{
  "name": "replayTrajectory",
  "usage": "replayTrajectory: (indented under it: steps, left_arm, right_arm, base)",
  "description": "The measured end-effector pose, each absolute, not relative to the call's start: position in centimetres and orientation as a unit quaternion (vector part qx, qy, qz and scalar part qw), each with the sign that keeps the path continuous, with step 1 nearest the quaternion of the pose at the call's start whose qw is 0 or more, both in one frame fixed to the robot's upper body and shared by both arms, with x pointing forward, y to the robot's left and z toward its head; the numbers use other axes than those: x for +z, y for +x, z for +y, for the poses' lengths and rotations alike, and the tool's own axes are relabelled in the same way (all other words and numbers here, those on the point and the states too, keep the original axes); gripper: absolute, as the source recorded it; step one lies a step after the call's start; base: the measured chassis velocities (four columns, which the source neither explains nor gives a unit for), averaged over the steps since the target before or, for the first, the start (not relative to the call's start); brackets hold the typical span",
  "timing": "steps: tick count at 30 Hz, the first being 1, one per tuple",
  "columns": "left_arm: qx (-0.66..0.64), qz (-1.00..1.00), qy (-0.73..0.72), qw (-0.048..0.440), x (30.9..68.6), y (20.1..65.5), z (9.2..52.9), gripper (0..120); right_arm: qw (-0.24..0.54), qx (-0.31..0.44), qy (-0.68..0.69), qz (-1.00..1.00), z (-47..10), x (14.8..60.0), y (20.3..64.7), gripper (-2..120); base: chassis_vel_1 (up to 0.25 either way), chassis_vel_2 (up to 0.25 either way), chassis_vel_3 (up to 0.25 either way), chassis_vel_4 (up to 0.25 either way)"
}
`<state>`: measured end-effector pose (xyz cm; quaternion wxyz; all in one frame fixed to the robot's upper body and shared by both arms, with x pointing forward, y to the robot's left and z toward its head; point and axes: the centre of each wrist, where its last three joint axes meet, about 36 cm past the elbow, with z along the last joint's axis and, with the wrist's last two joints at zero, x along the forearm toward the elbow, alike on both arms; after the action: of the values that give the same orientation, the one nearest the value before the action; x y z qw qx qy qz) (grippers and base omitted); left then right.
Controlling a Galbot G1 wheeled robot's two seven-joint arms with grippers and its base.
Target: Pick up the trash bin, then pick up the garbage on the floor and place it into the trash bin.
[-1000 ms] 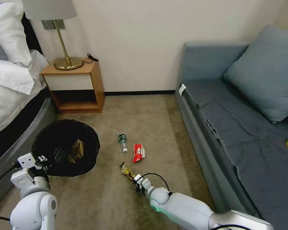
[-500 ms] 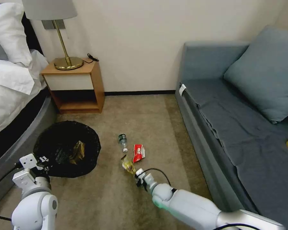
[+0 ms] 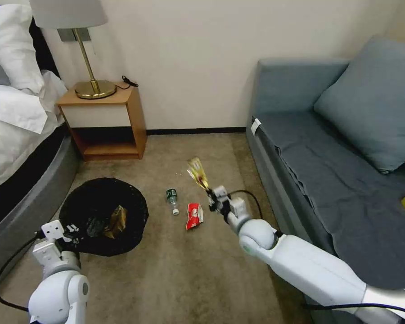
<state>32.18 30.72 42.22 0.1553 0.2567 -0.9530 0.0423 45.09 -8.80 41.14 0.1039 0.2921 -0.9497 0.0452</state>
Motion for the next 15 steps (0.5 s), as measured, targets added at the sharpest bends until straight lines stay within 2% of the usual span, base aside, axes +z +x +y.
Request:
replayTrajectory:
  steps: [8,15]
  left_arm:
    - [0.053,-0.953,0.254,0.157,42.3,31.9,29.9,2]
    - [0.061,-0.952,0.256,0.157,42.6,31.6,29.6,2]
  right_arm:
    - [0.129,-0.006,0.371,-0.92,2.8,42.1,39.9,0]
    - [0.149,0.029,0.38,-0.912,6.3,39.4,37.1,0]
  base:
    - [0.0,0.0,0.0,0.0]
    - [0.0,0.0,0.0,0.0]
